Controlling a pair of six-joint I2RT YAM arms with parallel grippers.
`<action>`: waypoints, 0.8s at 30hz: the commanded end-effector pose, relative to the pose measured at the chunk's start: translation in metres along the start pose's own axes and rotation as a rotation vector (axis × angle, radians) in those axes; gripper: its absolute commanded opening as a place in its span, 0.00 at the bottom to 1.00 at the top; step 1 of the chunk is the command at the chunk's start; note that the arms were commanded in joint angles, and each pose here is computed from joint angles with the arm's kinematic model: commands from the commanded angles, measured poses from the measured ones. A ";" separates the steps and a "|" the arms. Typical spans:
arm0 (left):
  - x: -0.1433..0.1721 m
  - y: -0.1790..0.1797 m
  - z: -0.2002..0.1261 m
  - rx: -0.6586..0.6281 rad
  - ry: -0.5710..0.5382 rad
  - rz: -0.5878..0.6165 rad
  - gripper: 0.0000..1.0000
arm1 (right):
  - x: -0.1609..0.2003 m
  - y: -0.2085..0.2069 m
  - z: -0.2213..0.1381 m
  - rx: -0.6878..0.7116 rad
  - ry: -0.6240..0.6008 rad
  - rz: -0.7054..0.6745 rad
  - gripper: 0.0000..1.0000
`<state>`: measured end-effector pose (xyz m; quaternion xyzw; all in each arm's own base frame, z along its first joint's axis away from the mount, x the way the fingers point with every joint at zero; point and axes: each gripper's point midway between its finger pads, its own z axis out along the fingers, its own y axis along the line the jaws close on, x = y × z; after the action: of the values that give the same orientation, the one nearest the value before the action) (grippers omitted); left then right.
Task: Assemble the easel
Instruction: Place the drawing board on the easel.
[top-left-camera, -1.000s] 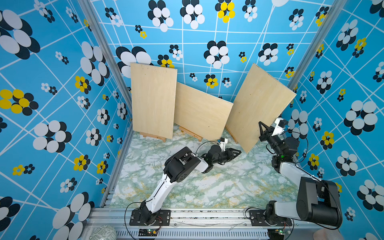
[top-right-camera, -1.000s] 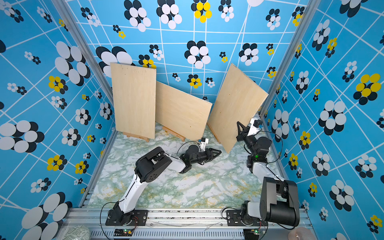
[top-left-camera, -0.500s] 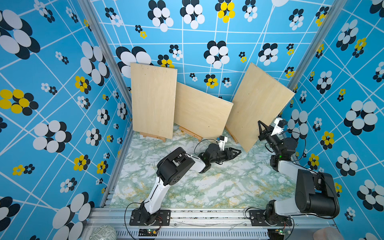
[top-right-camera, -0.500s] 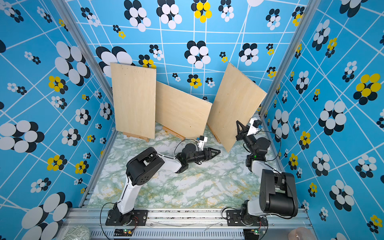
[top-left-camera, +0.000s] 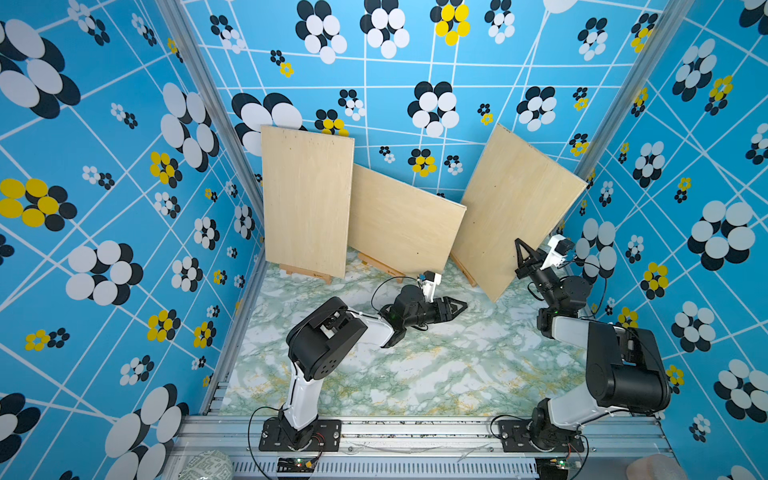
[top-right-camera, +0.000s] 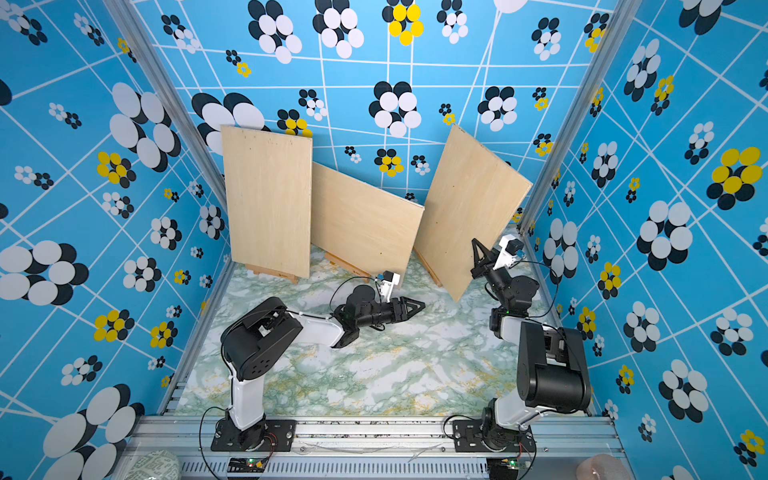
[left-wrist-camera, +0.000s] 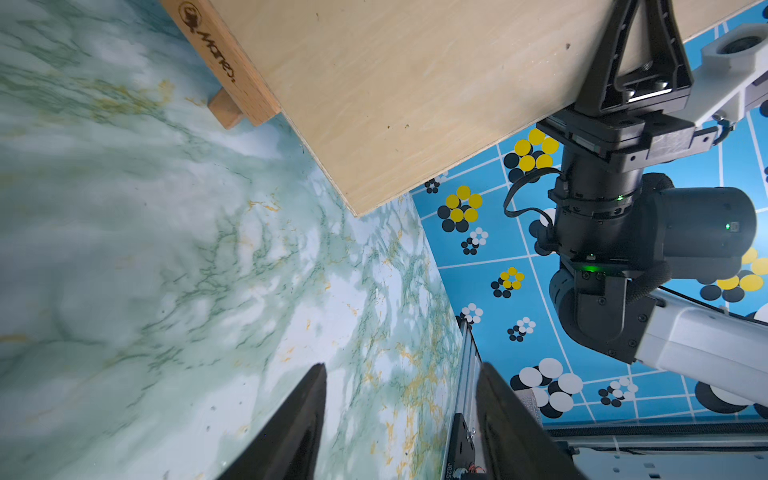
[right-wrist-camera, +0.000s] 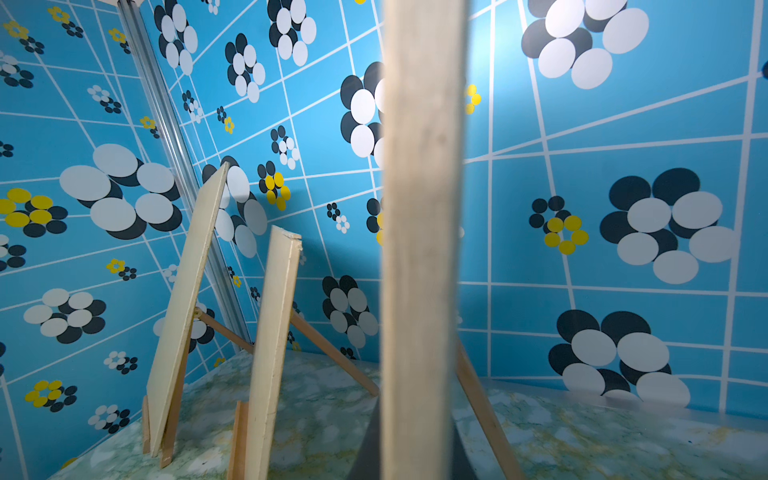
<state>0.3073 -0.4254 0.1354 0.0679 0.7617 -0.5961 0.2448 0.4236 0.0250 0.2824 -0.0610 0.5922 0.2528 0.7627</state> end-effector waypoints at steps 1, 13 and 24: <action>-0.005 -0.008 -0.014 -0.005 0.007 0.059 0.60 | 0.020 -0.003 0.004 -0.012 0.050 0.043 0.00; -0.029 -0.010 -0.061 -0.096 -0.050 0.141 0.65 | 0.029 -0.004 0.018 0.009 0.047 0.024 0.00; -0.050 -0.010 -0.104 -0.208 -0.108 0.223 0.73 | 0.044 -0.005 0.025 0.072 0.050 -0.056 0.00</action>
<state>0.3149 -0.3349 0.1911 0.0909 0.7807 -0.5131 0.3449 0.4438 0.0390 0.2842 -0.0516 0.5762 0.2258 0.7838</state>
